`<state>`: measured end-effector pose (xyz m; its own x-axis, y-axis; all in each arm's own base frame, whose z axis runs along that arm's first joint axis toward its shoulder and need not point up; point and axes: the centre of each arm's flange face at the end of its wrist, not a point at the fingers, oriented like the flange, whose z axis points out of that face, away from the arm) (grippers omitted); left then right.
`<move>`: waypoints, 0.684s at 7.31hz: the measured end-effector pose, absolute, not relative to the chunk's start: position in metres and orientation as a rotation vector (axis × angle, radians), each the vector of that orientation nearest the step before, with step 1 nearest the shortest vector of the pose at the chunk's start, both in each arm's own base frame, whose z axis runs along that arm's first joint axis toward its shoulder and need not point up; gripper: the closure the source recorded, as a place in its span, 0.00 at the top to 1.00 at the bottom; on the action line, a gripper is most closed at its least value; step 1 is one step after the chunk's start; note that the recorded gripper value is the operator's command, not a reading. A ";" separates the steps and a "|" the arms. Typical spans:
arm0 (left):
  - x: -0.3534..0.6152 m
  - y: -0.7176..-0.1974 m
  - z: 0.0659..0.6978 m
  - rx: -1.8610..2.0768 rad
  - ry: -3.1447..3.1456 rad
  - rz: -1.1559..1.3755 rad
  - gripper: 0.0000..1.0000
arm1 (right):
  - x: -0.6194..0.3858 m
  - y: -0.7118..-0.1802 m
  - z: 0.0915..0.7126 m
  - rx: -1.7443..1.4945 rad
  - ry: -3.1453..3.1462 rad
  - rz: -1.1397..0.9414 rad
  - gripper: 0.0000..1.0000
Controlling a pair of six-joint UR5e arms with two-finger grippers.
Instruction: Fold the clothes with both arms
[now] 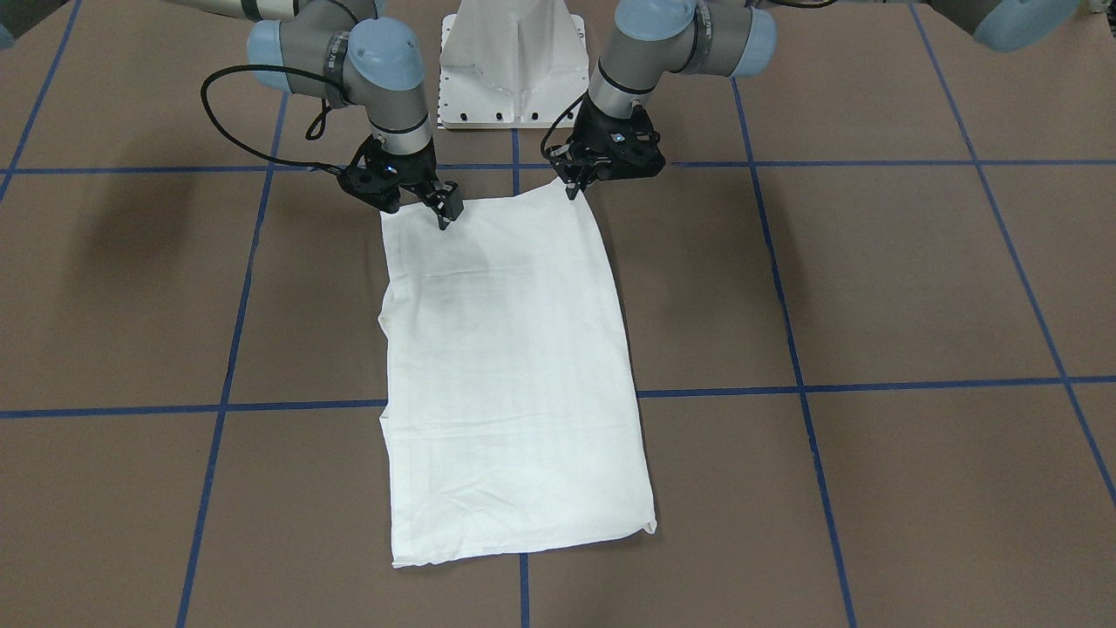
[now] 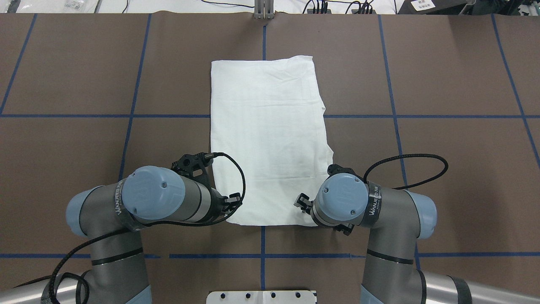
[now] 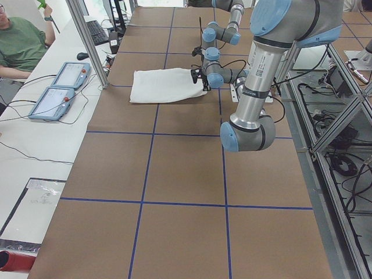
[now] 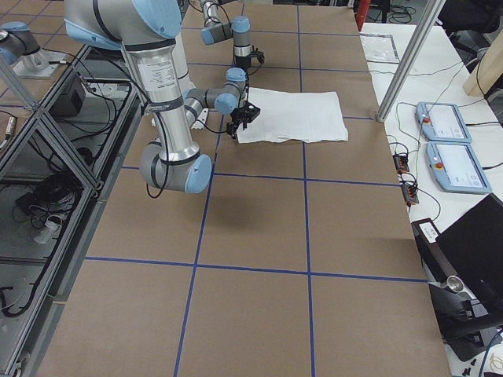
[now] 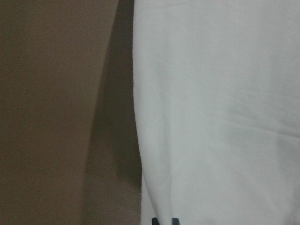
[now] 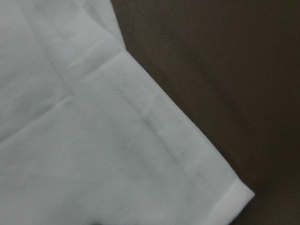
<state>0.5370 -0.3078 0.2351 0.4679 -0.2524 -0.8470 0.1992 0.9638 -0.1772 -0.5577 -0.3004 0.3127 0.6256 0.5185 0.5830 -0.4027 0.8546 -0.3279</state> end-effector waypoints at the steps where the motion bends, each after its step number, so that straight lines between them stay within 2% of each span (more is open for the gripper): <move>1: 0.537 -0.308 0.235 -0.056 1.048 -0.277 0.00 | -0.558 -0.300 0.313 -0.173 -0.721 0.530 0.42; 3: 0.537 -0.308 0.236 -0.056 1.047 -0.277 0.00 | -0.559 -0.298 0.309 -0.174 -0.722 0.527 0.17; 4: 0.537 -0.308 0.235 -0.056 1.048 -0.277 0.00 | -0.560 -0.297 0.308 -0.175 -0.712 0.527 0.11; 5: 0.537 -0.308 0.235 -0.056 1.048 -0.277 0.00 | -0.559 -0.297 0.306 -0.175 -0.710 0.526 0.10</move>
